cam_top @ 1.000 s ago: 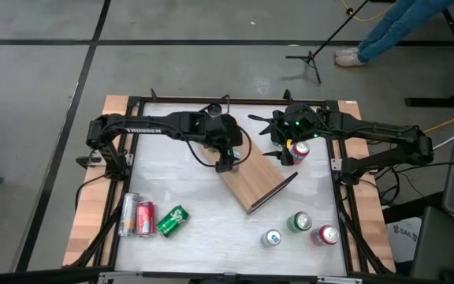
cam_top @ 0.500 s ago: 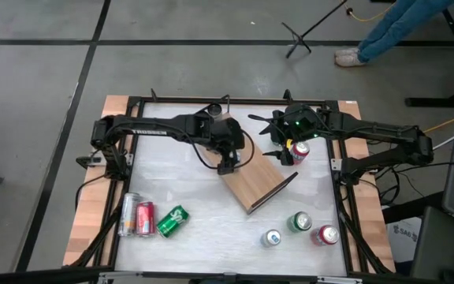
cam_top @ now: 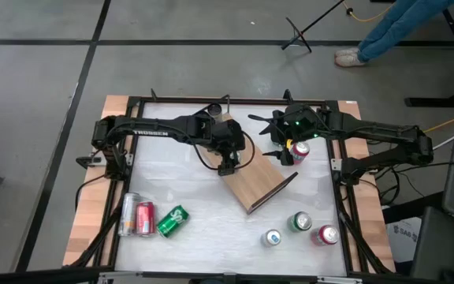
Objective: Place canned beverage on shelf
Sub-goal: Put the top blue soda can on the shelf
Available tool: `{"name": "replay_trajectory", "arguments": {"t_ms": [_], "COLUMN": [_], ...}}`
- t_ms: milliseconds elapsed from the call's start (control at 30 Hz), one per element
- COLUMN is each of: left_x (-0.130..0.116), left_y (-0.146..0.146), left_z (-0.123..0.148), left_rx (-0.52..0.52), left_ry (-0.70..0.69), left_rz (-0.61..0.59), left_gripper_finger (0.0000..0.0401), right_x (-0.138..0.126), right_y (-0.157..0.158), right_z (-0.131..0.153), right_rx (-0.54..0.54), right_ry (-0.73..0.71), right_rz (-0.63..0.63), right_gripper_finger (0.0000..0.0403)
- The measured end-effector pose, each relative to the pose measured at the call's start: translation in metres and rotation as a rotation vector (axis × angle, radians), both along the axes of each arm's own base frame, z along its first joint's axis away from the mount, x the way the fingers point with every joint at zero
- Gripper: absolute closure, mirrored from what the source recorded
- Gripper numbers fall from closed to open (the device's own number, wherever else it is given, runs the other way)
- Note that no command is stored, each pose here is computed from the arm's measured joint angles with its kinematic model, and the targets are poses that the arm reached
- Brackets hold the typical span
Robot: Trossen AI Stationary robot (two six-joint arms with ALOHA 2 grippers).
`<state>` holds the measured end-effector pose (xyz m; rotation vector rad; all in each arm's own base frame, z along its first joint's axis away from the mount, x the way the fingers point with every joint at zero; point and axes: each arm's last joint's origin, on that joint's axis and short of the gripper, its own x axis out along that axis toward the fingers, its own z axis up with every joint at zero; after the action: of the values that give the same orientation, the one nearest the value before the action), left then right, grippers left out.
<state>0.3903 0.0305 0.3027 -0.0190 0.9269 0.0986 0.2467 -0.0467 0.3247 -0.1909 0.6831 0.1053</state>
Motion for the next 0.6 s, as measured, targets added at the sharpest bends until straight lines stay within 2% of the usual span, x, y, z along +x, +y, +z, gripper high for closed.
{"name": "replay_trajectory", "arguments": {"t_ms": [367, 600], "left_x": [-0.001, -0.003], "left_y": [-0.001, -0.004], "left_z": [-0.023, -0.028], "left_rx": [-0.005, -0.007], "left_ry": [0.054, 0.07], "left_rz": [-0.002, 0.011], "left_gripper_finger": [0.011, 0.011], "right_x": [0.0, 0.0], "right_y": [0.0, 0.0], "right_z": [0.0, 0.0], "right_rx": [0.0, 0.0], "right_ry": [0.001, 0.0], "right_rz": [0.0, 0.0], "right_gripper_finger": [0.0061, 0.0061]}}
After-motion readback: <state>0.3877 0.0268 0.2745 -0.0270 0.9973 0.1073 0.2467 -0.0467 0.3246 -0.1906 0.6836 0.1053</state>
